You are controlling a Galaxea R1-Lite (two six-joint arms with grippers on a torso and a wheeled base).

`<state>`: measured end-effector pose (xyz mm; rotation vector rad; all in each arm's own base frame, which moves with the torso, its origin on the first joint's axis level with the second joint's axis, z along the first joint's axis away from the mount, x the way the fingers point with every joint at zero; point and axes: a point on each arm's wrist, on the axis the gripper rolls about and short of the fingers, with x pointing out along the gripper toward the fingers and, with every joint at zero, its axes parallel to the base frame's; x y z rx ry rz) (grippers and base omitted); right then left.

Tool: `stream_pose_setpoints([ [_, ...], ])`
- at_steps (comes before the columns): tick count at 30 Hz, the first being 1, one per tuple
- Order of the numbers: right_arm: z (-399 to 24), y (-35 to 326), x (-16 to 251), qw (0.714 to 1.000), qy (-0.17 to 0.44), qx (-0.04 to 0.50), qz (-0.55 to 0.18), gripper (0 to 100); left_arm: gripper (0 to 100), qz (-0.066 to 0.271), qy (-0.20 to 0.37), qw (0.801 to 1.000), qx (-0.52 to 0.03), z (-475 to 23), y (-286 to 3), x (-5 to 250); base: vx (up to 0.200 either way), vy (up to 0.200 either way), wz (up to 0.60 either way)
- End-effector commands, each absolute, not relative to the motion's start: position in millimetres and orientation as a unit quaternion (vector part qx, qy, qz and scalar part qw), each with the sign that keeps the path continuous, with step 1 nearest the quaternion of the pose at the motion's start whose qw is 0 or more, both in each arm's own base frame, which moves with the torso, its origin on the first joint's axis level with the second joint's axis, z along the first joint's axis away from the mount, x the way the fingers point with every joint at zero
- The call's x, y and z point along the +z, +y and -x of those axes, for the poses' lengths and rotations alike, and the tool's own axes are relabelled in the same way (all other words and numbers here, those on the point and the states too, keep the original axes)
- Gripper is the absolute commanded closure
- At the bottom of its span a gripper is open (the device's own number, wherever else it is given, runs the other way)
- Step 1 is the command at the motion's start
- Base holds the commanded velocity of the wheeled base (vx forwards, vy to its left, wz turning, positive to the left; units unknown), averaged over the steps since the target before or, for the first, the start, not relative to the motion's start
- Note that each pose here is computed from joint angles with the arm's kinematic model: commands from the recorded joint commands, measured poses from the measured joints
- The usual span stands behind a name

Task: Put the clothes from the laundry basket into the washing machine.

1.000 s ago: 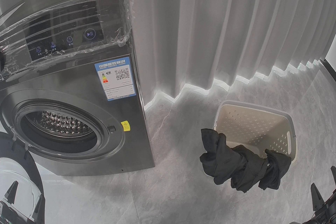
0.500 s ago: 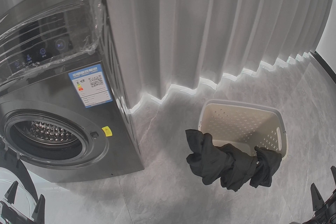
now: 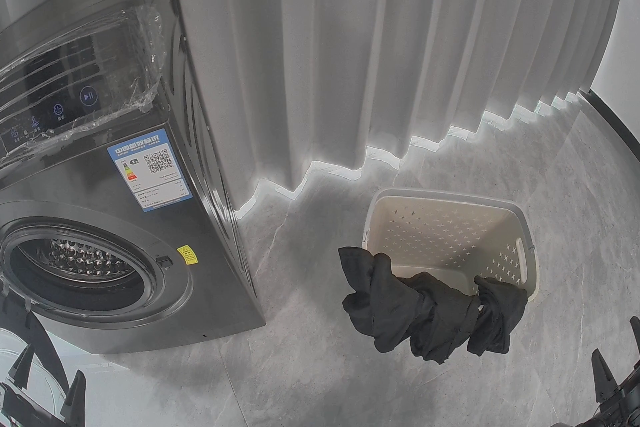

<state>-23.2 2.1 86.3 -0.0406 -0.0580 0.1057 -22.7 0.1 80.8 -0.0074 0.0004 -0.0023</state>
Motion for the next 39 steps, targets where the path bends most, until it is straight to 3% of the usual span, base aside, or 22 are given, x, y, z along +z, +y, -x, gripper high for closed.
stream_pose_setpoints([
  [1,23.1,2.1,81.1,0.998,-0.029,0.053,0.02,0,0,0.004,0.002,1.0,-0.001,22.6,0.1,75.5,0.0,0.0,-0.6],
  [5,23.1,2.1,81.1,0.998,-0.029,0.053,0.02,0,0,0.004,0.001,1.0,-0.001,22.7,0.1,76.0,0.0,0.0,-0.6],
  [19,23.1,2.1,81.0,0.998,-0.028,0.052,0.019,0,0,0.003,0.002,1.0,-0.001,22.6,0.1,75.5,0.0,0.0,0.0],
  [31,23.1,2.1,81.0,0.998,-0.028,0.052,0.019,0,0,0.003,0.001,1.0,-0.001,22.7,0.1,76.0,0.0,-0.2,0.0],
  [39,23.1,2.1,81.0,0.998,-0.028,0.052,0.019,0,0,0.003,0.001,1.0,-0.001,22.7,0.1,76.0,0.0,0.0,0.0],
])
